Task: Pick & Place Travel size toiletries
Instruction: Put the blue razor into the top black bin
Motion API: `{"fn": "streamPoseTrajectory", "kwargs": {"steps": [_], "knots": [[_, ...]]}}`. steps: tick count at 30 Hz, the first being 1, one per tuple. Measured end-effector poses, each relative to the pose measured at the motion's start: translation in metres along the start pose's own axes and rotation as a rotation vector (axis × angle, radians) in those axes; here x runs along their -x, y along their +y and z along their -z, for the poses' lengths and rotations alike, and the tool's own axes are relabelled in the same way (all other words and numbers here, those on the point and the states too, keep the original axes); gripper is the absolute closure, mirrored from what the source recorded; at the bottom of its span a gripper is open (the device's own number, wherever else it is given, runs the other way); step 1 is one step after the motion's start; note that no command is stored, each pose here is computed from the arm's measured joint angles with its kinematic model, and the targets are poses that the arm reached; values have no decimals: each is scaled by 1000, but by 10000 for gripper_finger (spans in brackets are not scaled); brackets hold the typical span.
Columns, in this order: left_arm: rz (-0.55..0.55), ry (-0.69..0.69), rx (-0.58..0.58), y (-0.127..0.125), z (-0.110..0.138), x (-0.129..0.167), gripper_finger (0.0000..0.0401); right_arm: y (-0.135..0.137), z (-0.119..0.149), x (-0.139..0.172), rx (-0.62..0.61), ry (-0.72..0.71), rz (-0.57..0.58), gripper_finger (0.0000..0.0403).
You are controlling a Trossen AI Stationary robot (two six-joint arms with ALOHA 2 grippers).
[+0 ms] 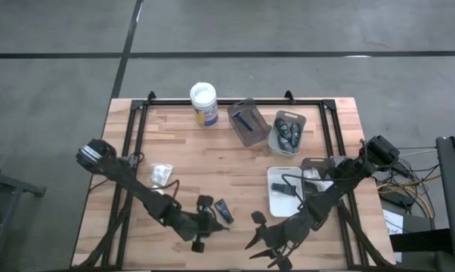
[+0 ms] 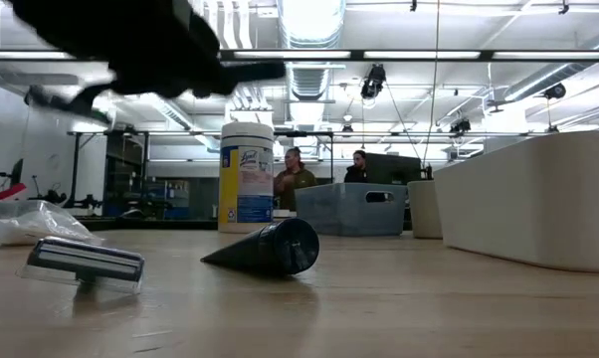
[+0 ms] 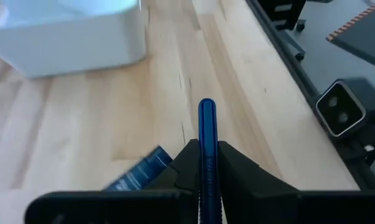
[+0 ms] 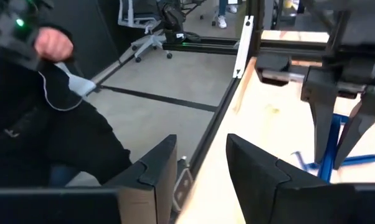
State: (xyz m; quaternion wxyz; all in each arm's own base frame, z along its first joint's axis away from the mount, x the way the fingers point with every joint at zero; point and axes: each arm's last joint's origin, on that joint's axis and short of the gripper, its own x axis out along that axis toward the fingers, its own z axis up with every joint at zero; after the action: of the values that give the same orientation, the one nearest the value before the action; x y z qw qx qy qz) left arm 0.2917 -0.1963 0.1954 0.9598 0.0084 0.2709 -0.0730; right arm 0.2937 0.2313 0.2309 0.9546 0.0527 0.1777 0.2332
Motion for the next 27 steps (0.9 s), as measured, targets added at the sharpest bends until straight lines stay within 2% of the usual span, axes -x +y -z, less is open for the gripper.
{"fn": "streamPoseTrajectory", "kwargs": {"steps": [10,16,27], "knots": [[-5,-45,6,12,-19,20,357,-28,-12,0,63,-7,76,250],[70,0,-10,16,-20,24,357,-49,-22,12,111,40,138,234],[46,-3,14,48,-26,27,357,-74,-32,22,241,50,206,221]]}}
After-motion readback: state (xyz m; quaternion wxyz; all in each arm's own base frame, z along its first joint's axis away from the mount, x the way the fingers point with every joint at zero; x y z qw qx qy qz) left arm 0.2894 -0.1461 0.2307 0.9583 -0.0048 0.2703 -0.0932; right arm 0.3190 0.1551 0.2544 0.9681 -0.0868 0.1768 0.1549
